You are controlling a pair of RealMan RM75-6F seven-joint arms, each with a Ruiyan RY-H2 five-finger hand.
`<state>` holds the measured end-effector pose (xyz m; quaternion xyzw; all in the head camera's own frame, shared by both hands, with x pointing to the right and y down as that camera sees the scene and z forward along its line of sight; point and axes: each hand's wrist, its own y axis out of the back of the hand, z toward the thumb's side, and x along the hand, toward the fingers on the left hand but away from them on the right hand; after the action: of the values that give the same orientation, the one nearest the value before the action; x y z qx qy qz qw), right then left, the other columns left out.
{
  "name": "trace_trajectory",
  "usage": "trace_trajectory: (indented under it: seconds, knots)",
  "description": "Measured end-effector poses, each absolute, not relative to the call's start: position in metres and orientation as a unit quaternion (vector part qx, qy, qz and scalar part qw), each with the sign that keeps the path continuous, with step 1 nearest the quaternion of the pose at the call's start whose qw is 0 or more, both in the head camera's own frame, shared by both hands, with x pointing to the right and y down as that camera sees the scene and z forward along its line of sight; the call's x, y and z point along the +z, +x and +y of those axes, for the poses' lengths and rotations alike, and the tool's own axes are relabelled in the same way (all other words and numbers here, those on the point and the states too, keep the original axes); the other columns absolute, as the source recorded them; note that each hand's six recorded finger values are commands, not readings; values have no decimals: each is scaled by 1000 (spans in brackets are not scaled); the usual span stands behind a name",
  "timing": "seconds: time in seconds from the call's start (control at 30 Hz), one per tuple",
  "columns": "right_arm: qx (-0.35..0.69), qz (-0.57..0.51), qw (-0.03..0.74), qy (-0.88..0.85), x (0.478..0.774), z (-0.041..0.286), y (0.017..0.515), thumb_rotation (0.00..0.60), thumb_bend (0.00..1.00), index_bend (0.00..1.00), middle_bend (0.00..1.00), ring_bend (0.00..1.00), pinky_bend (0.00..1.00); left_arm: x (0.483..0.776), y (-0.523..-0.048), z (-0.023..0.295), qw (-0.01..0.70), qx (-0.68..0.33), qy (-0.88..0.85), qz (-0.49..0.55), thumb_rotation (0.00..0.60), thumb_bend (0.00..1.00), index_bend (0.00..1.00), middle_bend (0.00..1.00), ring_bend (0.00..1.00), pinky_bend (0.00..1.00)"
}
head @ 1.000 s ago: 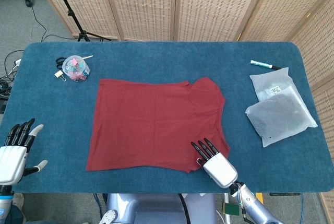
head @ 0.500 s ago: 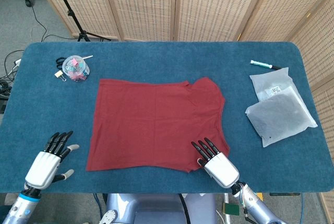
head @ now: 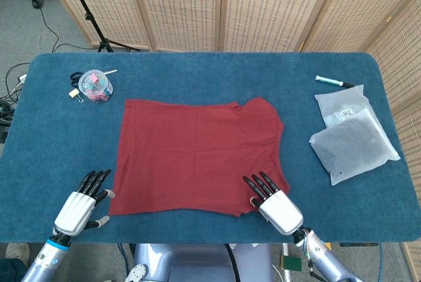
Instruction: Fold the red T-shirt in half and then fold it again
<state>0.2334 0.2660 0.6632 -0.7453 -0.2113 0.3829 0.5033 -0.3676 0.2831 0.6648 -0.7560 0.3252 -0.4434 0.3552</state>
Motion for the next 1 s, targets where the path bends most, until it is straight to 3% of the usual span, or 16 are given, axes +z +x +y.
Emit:
trace_trajectory:
  seconds: [0.4, 0.67, 1.0]
  knots:
    - [386, -214, 504, -742, 663, 263, 235, 600, 595, 533, 8, 0, 0, 682, -362, 284, 349, -448, -759, 317, 600, 91, 443, 0, 0, 0]
    - [386, -214, 505, -742, 662, 263, 235, 600, 595, 533, 8, 0, 0, 688, -364, 281, 350, -448, -756, 324, 600, 201, 475, 0, 0, 0]
    - [386, -213, 505, -742, 662, 263, 235, 600, 619, 533, 8, 0, 0, 688, -366, 277, 354, -447, -752, 330, 600, 236, 482, 0, 0, 0]
